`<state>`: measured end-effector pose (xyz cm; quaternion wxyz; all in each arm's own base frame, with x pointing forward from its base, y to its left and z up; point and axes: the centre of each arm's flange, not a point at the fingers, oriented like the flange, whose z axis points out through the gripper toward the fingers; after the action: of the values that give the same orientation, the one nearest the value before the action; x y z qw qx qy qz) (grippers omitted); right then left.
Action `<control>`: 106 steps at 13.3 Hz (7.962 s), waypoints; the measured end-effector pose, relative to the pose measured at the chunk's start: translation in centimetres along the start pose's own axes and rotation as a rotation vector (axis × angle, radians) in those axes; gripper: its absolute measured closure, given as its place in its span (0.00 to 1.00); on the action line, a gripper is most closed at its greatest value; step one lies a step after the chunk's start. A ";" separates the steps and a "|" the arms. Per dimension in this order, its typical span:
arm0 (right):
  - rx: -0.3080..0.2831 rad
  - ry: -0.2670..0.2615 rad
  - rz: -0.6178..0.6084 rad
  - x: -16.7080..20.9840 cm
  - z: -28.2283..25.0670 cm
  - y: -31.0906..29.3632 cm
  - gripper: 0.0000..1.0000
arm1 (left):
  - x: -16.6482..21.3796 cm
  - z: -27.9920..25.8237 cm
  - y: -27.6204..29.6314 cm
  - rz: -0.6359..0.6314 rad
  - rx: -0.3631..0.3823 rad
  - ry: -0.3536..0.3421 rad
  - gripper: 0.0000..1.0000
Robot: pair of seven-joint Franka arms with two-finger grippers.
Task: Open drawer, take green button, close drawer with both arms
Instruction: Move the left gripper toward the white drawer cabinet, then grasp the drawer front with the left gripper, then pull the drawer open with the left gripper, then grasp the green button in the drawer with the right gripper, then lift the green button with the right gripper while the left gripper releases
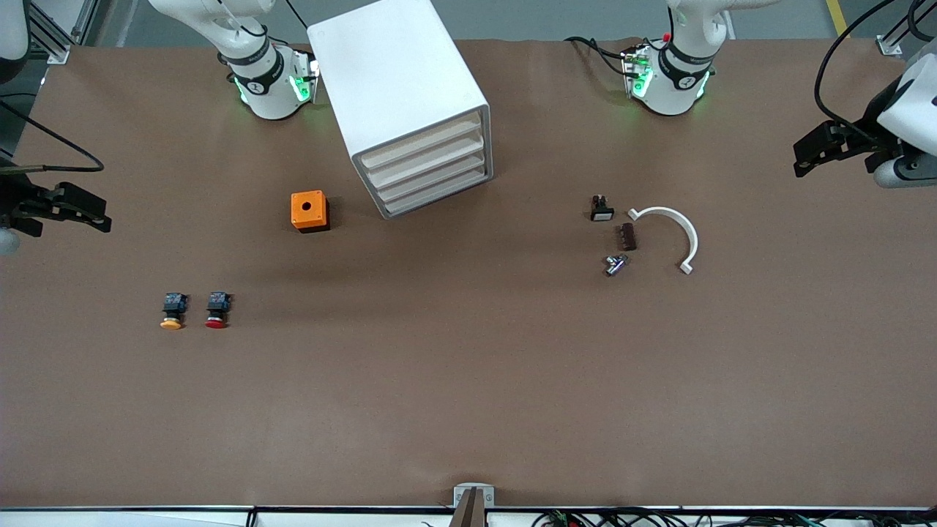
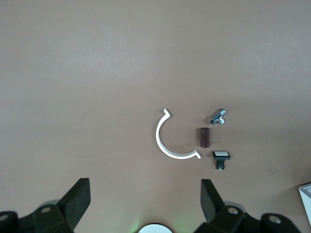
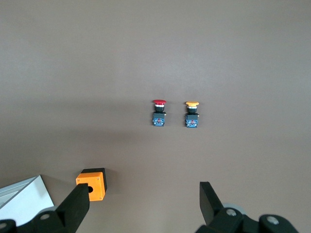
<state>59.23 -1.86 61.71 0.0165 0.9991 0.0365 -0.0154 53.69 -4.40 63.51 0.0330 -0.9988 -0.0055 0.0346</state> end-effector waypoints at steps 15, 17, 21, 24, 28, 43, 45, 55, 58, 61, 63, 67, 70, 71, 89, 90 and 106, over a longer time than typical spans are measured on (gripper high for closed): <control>0.000 0.002 -0.003 0.1 -0.1 -0.1 0.00 | 11.1 32.5 19.4 -0.625 -0.097 -0.423 0.00; 0.000 0.002 -0.003 0.1 -0.1 -0.1 0.00 | 11.0 35.3 23.9 -0.795 -0.054 -0.439 0.00; 0.000 0.003 -0.003 0.1 -0.1 -0.1 0.00 | 9.5 40.3 30.2 -1.188 0.040 -0.537 0.00; 0.000 0.002 -0.004 0.1 -0.1 -0.2 0.00 | 8.0 41.1 33.4 -1.369 0.035 -0.714 0.00; 0.000 0.002 -0.004 0.1 -0.1 -0.2 0.00 | 5.0 41.4 38.8 -1.612 0.112 -0.956 0.00; 0.000 0.003 -0.006 0.1 -0.1 -0.2 0.00 | -5.5 42.8 48.8 -1.717 0.553 -1.228 0.32; 0.000 0.003 -0.006 0.1 -0.1 -0.2 0.00 | -5.5 43.7 48.7 -1.722 0.567 -1.230 0.32; 0.001 0.003 -0.008 0.1 -0.1 -0.4 0.00 | -8.2 45.7 50.5 -1.692 0.625 -1.208 0.58; 0.008 0.003 -0.016 0.2 -0.1 -0.8 0.00 | -8.3 46.6 50.4 -1.692 0.634 -1.206 0.63; 0.009 0.007 -0.072 0.6 0.1 -4.2 0.00 | -7.9 46.8 50.0 -1.680 0.615 -1.204 0.86; 0.007 0.013 -0.107 1.0 0.3 -6.5 0.00 | -6.6 46.7 49.1 -1.701 0.599 -1.197 0.86; 0.060 0.001 -0.101 1.7 1.5 -7.2 0.00 | -0.8 45.1 45.1 -1.771 0.500 -1.200 0.86; 0.104 -0.033 0.039 2.4 3.0 -9.5 0.00 | 3.9 44.1 40.7 -1.829 0.416 -1.232 0.86; 0.100 -0.047 0.098 2.4 3.5 -12.1 0.00 | 5.0 44.0 39.4 -1.840 0.393 -1.244 0.86; -0.061 -0.132 0.756 -2.6 24.8 -48.8 0.00 | 13.5 40.6 29.1 -1.786 0.032 -1.132 0.00; -0.073 -0.137 0.765 -3.1 25.4 -49.2 0.00 | 14.0 40.0 27.9 -1.765 0.012 -1.096 0.00; -0.124 -0.138 0.802 -7.1 32.3 -53.6 0.00 | 13.4 29.6 25.3 -0.970 -0.039 -0.433 0.00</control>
<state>47.22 49.99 28.00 0.0840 0.9278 -0.3562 -0.0724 65.18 -27.50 31.42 0.0247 -0.8520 -0.4741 0.2207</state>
